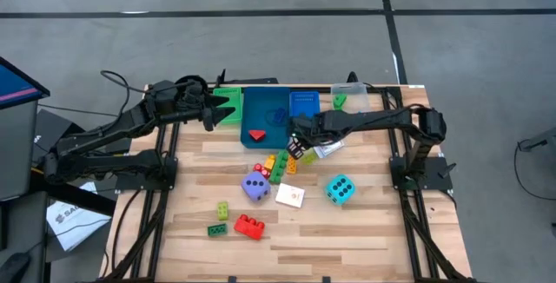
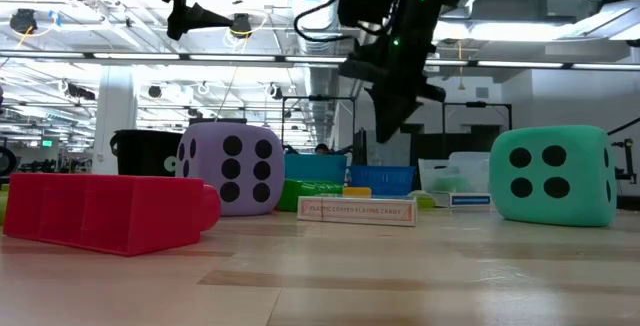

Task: Pick & Place Toys
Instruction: Put the blue game card into the green bin

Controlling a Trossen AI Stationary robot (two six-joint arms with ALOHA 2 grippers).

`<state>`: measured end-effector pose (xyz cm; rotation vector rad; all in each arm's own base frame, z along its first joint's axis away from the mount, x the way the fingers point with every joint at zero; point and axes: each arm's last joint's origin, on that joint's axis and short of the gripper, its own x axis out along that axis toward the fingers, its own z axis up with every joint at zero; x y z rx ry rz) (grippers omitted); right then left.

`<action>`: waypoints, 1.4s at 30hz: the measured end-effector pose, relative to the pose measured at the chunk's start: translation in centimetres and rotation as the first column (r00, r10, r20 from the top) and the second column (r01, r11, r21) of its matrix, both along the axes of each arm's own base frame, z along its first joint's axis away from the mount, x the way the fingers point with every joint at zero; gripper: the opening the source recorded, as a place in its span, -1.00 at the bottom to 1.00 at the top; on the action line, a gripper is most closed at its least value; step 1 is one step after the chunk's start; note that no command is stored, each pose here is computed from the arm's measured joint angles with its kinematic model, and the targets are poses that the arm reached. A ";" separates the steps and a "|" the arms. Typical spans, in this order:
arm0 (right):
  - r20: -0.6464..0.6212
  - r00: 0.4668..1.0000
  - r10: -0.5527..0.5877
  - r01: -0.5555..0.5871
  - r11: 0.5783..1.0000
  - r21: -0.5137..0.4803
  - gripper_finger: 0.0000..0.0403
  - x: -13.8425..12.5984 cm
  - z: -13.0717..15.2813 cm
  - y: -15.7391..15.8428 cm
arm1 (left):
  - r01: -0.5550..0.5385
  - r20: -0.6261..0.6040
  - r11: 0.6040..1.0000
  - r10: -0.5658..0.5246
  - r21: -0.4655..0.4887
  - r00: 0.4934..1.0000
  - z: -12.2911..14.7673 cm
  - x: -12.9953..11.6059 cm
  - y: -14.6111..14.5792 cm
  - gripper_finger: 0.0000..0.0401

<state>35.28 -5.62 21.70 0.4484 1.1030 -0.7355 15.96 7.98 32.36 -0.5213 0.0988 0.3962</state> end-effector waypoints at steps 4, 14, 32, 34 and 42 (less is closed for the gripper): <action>-0.022 1.000 -0.015 0.015 1.000 0.012 -0.95 -0.3 -0.1 -0.7 | 0.000 0.000 1.000 0.000 0.001 1.000 0.0 0.0 0.0 0.61; -0.060 0.988 -0.141 0.148 0.980 0.135 -0.38 -1.9 -2.3 -2.6 | 0.000 0.000 1.000 0.000 0.001 1.000 0.0 0.0 0.0 0.61; -0.016 0.984 -0.177 0.177 0.967 0.184 0.13 -2.0 -4.0 -1.8 | 0.001 0.000 1.000 -0.001 0.001 1.000 0.0 0.0 0.0 0.61; -0.016 0.985 -0.174 0.174 0.967 0.186 0.09 -2.0 -4.0 -1.9 | 0.000 0.000 1.000 0.000 0.001 1.000 0.0 0.0 0.0 0.61; 0.004 0.991 -0.134 0.130 0.970 0.205 -0.02 -1.8 -4.0 -2.0 | 0.000 0.000 1.000 0.000 0.001 1.000 0.0 0.0 0.0 0.61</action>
